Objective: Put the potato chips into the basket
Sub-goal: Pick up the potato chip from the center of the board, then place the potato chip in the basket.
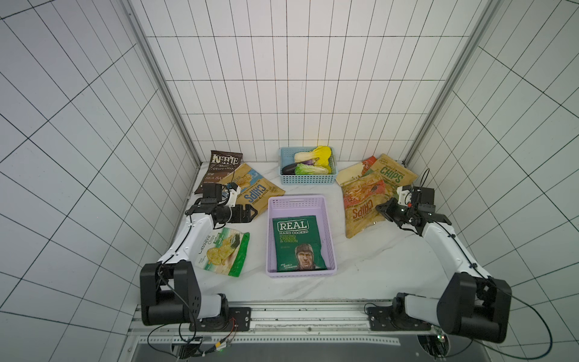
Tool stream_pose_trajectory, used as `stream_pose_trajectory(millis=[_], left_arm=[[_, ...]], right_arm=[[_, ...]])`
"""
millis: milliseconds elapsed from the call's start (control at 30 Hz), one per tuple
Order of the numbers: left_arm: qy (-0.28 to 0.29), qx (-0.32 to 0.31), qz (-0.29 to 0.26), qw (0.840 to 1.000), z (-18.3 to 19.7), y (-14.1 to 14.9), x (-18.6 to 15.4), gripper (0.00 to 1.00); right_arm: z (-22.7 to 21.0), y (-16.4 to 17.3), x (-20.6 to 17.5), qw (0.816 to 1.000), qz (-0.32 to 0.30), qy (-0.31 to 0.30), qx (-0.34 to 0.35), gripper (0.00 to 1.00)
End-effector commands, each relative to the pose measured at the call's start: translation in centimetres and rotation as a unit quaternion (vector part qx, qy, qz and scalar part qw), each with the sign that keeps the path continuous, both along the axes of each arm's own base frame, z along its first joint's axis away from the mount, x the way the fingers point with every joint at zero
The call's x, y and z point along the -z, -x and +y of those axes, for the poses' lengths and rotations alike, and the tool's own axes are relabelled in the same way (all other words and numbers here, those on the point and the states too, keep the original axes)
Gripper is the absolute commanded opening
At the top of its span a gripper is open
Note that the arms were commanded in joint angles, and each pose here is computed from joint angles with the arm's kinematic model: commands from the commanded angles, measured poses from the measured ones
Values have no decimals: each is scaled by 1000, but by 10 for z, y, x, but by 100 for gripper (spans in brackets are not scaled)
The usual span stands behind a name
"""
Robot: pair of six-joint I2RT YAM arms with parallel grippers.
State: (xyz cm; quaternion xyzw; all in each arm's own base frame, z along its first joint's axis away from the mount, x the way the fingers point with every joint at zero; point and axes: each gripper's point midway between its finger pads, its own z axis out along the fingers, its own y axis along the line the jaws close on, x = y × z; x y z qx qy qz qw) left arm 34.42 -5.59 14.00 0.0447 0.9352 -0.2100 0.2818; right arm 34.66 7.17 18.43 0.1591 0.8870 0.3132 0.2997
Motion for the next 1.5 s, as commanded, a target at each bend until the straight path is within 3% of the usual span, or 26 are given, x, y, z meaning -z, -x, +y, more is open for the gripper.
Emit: stream_pose_trajectory(millis=[0, 433, 667, 833, 1033, 1467], left_arm=[[2, 1, -16, 1000, 2, -7, -10, 97], [3, -1, -14, 1000, 2, -7, -10, 98], [2, -5, -11, 1000, 3, -8, -8, 98], [2, -7, -11, 1000, 4, -8, -9, 97], [1, -12, -12, 1000, 7, -9, -10, 97], [1, -14, -11, 1000, 8, -9, -9, 98]], right_arm=[[5, 14, -39, 999, -25, 41, -23, 0], [47, 54, -142, 987, -96, 68, -107, 0], [101, 88, -197, 967, -143, 1, -210, 0], [146, 107, -222, 942, -160, -47, -290, 0], [201, 109, -213, 922, -147, -58, -354, 0], [303, 108, -151, 882, -88, -21, -462, 0]])
